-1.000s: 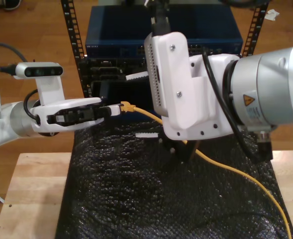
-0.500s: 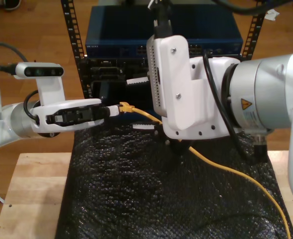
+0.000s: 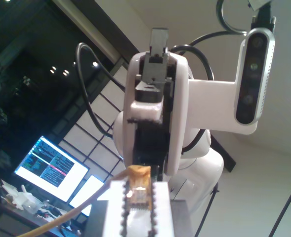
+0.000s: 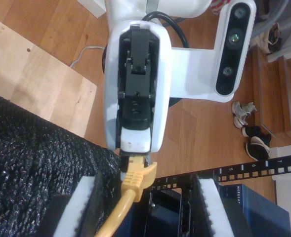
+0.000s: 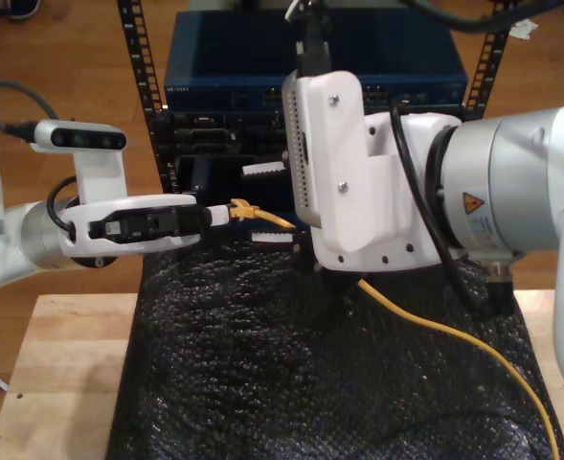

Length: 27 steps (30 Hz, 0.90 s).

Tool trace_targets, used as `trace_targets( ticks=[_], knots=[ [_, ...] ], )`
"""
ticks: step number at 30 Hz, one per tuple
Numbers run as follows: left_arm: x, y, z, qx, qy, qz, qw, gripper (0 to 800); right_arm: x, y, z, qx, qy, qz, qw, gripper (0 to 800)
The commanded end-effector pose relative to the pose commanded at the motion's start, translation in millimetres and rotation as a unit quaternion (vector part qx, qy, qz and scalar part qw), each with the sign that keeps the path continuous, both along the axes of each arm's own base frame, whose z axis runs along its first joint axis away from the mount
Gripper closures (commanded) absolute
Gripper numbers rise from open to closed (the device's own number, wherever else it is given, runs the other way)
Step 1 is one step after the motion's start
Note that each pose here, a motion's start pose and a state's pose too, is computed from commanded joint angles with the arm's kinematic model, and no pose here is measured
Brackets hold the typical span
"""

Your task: Grab the cable and plug it in

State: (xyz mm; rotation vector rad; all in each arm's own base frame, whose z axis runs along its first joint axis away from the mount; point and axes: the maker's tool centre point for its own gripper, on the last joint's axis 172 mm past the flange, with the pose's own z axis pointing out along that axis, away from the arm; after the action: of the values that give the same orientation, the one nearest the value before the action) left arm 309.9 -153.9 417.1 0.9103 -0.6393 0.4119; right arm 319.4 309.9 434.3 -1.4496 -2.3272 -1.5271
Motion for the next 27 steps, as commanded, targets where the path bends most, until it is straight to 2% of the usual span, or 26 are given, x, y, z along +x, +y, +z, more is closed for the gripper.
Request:
trace_targets(
  ticks=[5,27],
  knots=[
    [0.0,0.0,0.0,0.0,0.0,0.0,1.0,774,-5.8,5.7,-1.0,-0.001,0.0,0.009,1.0,373],
    [-3.7,1.2,1.6,-0.01,0.005,-0.008,0.9999,772,-5.3,5.7,-7.9,-0.003,0.006,0.007,1.0,495]
  ],
)
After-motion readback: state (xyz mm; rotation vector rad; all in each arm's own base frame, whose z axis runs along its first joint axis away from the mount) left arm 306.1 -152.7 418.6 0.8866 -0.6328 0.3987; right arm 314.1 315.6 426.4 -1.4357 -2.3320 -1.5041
